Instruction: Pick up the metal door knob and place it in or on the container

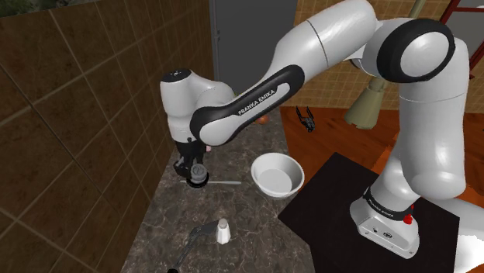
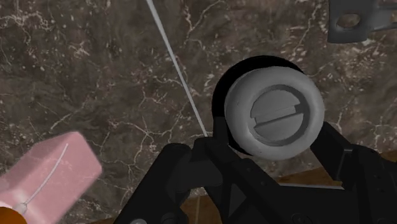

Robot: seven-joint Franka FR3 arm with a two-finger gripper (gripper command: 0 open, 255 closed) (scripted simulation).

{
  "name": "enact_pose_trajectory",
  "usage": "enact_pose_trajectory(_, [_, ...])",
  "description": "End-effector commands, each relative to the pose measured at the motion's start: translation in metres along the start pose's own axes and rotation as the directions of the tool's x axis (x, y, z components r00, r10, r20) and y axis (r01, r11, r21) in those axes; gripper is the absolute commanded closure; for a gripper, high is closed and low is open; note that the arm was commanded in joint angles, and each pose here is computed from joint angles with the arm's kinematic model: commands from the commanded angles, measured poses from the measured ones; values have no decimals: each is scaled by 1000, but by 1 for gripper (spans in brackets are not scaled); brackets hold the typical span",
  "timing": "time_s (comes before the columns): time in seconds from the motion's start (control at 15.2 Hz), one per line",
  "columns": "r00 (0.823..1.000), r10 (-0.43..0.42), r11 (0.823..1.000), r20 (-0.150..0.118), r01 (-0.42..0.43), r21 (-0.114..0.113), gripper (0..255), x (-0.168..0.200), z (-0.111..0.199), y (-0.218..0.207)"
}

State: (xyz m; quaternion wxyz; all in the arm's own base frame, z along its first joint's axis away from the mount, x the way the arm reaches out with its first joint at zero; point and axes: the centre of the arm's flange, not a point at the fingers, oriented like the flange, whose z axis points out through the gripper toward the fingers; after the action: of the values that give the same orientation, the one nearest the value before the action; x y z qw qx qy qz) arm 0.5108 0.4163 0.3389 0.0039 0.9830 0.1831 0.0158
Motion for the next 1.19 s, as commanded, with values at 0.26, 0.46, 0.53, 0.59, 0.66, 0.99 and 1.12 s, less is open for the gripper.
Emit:
enact_pose_trajectory(0.26, [1000,0,1000,0,0,0,255,-56,-2,52])
enact_pose_trajectory(0.46, [1000,0,1000,0,0,0,255,-85,-3,79])
enact_pose_trajectory(0.53, [1000,0,1000,0,0,0,255,-95,-3,88])
enact_pose_trajectory(0.59, [1000,0,1000,0,0,0,255,-105,-3,97])
enact_pose_trajectory(0.66, [1000,0,1000,0,0,0,255,-114,-3,106])
enact_pose_trajectory(0.99, [1000,0,1000,0,0,0,255,-162,-5,151])
enact_pose_trajectory(1.12, [1000,0,1000,0,0,0,255,-182,-5,169])
